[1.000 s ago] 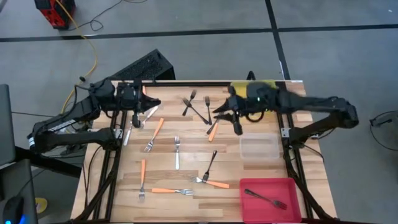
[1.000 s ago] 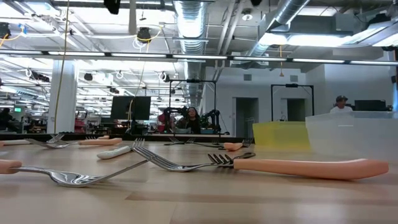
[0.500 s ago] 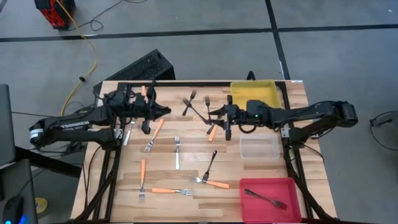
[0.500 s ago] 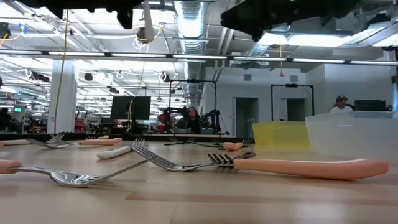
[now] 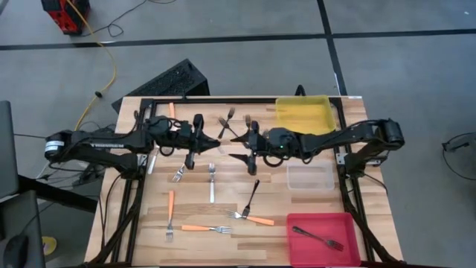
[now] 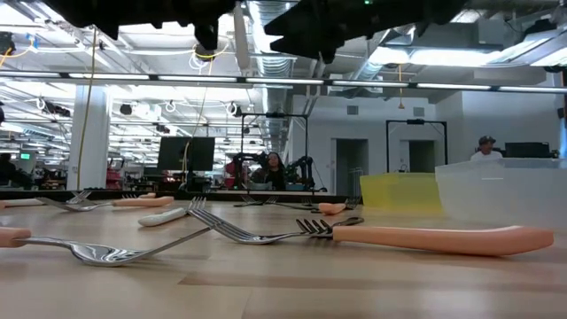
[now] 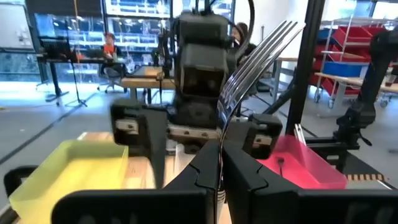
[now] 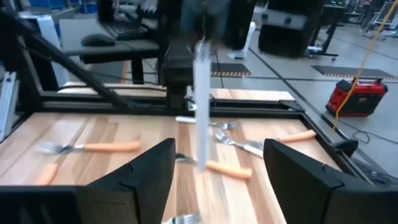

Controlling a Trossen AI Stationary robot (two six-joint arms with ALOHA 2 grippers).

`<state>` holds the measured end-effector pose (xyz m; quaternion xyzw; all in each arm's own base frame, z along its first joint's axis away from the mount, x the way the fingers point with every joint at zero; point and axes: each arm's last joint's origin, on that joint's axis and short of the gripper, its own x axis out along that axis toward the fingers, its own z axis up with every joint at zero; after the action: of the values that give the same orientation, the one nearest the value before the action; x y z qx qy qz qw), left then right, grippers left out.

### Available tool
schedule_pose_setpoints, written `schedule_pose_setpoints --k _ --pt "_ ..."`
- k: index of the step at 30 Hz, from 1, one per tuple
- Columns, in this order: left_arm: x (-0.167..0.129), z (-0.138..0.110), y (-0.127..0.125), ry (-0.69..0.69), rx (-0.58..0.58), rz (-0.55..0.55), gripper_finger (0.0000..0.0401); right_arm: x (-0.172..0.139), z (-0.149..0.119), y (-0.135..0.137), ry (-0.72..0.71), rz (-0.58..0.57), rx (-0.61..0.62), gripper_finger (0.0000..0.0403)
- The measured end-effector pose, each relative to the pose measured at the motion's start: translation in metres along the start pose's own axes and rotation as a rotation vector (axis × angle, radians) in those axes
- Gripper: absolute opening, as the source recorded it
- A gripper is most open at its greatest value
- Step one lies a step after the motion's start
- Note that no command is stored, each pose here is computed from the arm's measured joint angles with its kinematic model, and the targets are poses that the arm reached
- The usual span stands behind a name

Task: Sort silverware by color (type)
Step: Put the white fork into the transparent bin

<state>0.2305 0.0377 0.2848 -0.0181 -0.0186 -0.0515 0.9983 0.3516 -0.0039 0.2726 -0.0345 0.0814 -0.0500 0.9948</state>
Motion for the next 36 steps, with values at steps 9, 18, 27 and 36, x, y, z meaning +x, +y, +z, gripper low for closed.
schedule_pose_setpoints --k 9,18,27,36 --pt "0.012 -0.008 0.003 -0.014 0.001 -0.031 0.0000 0.022 0.000 0.006 0.011 0.043 0.003 0.0271" --pt "0.012 -0.007 0.001 -0.024 0.009 -0.037 0.0000 0.028 -0.001 0.007 0.005 0.045 -0.001 0.0249" --pt "0.012 -0.008 0.000 -0.009 0.002 -0.041 0.0000 0.027 -0.001 0.010 0.014 0.053 -0.004 0.0070" --pt "0.014 -0.011 0.001 0.000 -0.014 -0.040 0.0000 0.027 -0.002 0.012 0.020 0.053 0.002 0.0047"
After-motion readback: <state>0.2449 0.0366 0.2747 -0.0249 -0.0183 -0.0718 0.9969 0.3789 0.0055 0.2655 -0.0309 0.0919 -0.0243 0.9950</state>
